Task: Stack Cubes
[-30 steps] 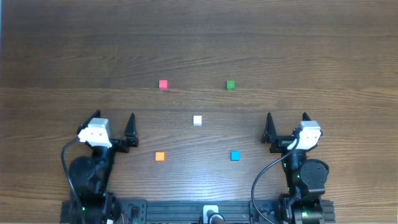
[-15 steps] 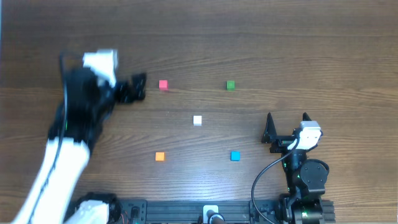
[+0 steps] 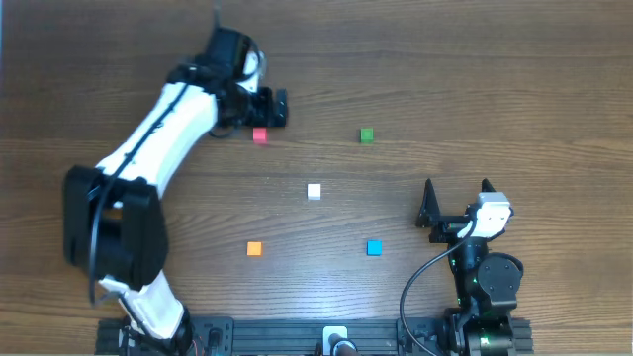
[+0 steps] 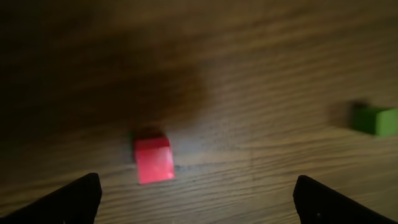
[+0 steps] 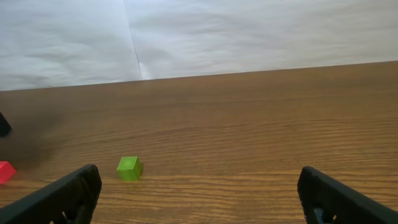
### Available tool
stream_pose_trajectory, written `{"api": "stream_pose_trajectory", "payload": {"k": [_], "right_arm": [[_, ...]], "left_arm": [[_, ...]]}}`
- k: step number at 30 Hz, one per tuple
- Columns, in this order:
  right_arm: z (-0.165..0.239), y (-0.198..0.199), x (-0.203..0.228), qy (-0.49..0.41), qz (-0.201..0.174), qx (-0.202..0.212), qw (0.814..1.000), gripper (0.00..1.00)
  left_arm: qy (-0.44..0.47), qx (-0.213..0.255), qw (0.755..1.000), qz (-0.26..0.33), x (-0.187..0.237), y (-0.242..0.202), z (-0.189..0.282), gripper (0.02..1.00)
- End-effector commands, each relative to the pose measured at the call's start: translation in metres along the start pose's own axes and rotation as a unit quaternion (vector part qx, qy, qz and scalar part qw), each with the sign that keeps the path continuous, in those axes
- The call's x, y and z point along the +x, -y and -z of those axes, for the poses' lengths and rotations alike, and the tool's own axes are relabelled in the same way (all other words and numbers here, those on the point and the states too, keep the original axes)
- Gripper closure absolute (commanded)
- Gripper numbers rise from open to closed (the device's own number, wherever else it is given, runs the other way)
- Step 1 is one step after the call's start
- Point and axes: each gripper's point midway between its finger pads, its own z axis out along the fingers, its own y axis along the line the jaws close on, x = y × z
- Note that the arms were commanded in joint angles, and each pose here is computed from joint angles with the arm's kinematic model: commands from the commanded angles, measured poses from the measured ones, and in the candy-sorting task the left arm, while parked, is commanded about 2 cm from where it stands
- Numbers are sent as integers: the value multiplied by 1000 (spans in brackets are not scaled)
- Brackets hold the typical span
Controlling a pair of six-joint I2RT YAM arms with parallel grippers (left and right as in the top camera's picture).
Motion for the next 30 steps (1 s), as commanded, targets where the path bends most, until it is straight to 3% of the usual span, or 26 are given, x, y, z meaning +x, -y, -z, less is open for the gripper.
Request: {"api": "stream_pose_trajectory", "payload": {"k": [1,9,21,30], "right_arm": [[0,0,2,0,1,-2,1000,7],[0,0,2,0,1,-2,1000,9],[0,0,2,0,1,-2,1000,7],[0,0,2,0,1,-2,1000,14]], "left_arm": [[-9,-27,1000,10,-1,-7,-10,20],[-46,-85,995,23,18,-30,-26,20],[-56,-100,993,18,21,-34,-49,80],[-52,-114,992,7,22,-31,-56,354]]}}
